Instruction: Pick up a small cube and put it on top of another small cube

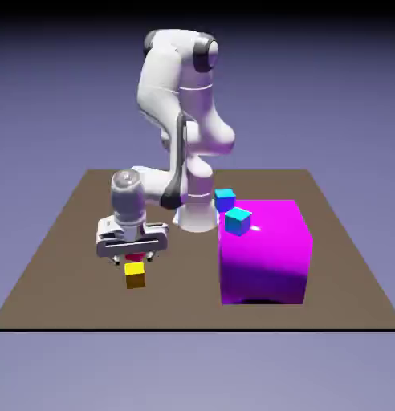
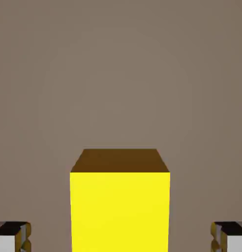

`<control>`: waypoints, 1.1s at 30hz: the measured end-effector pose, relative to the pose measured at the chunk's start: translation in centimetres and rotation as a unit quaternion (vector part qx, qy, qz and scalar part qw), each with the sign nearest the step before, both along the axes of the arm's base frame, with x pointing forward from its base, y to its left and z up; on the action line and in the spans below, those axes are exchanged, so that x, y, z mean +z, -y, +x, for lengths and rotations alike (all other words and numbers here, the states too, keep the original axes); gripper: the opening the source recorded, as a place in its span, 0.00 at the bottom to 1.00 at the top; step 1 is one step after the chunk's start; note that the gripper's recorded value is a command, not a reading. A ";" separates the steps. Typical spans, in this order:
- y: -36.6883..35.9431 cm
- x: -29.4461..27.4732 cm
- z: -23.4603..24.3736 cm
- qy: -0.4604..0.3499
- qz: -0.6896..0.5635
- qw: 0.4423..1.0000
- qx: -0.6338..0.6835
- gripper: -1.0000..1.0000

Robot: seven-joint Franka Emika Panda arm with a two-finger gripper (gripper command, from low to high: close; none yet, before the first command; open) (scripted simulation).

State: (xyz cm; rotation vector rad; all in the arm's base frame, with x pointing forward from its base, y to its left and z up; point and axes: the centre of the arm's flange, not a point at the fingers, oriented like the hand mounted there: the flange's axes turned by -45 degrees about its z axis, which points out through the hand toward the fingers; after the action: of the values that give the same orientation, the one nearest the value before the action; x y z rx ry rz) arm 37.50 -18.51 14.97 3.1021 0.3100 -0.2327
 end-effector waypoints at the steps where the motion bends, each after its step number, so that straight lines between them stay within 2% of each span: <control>1: 0.0 -1.2 -0.2 0.000 0.000 1.000 0.000 0.50; 2: 0.0 -2.2 -0.4 0.000 0.000 1.000 0.000 0.00; 4: 0.0 -2.2 -0.4 0.000 0.000 1.000 0.000 0.00; 10: -0.3 4.8 0.4 0.000 0.001 1.000 0.001 0.00; 15: -7.2 11.0 2.7 0.003 0.013 0.999 0.048 0.00; 20: -13.3 17.1 2.6 0.003 0.019 0.996 0.087 0.00; 26: -20.7 24.1 -0.2 0.001 0.017 0.990 0.142 0.00; 33: -27.4 31.1 -6.8 0.000 0.003 0.979 0.204 0.00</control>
State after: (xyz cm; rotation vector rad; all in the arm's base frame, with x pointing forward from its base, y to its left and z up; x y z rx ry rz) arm 30.68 8.90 46.10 2.9512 0.9283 -0.2212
